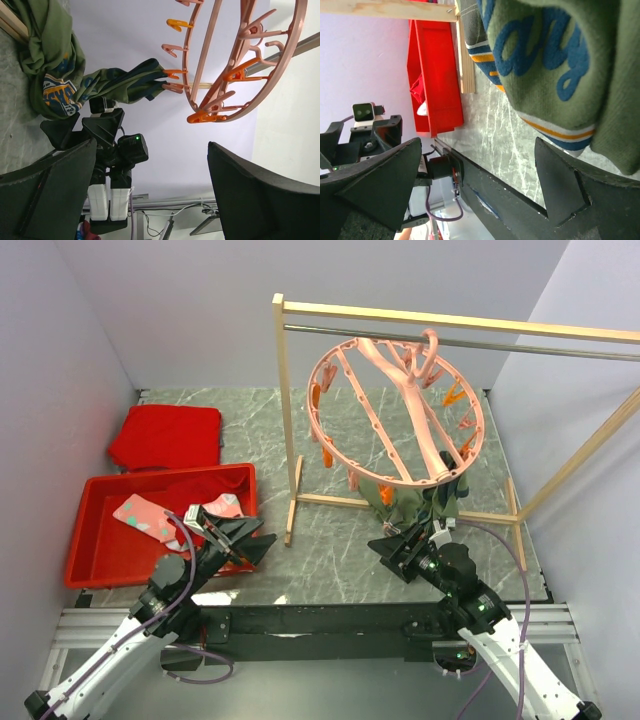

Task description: Remove the socks clipped to the hanger

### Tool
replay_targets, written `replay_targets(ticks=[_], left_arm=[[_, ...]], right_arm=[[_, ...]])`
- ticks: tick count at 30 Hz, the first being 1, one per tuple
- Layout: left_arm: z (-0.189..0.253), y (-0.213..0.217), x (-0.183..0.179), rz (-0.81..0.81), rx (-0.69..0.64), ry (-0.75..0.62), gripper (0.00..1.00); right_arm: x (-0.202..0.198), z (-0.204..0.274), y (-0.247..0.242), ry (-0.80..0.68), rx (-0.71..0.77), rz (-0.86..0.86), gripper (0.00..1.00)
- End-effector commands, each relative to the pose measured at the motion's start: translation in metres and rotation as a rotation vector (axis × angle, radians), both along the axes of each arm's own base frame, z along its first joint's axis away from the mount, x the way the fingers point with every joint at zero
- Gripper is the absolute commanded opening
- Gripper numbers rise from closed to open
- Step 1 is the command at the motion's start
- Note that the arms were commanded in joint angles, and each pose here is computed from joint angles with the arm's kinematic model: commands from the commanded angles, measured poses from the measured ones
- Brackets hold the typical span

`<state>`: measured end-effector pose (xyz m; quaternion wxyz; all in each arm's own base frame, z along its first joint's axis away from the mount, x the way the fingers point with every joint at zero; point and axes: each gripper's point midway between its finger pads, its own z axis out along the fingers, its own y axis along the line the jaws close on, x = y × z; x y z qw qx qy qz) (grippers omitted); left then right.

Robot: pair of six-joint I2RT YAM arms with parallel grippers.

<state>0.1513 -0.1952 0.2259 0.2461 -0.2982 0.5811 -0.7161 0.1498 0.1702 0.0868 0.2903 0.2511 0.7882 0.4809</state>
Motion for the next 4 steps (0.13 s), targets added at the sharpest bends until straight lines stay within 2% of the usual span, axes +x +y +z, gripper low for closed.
replay_targets(ticks=[1,4], left_arm=[[-0.0137,0.0017,-0.0040,-0.009,-0.042,-0.031,0.96],[-0.0125,0.0028,-0.0044,-0.007,-0.050,-0.032,0.96]], right_arm=[[0.0014,0.0333,0.0029,-0.172,0.142,0.001,1.00],[0.0031,0.0293,0.0011,-0.157,0.132,-0.015,1.00]])
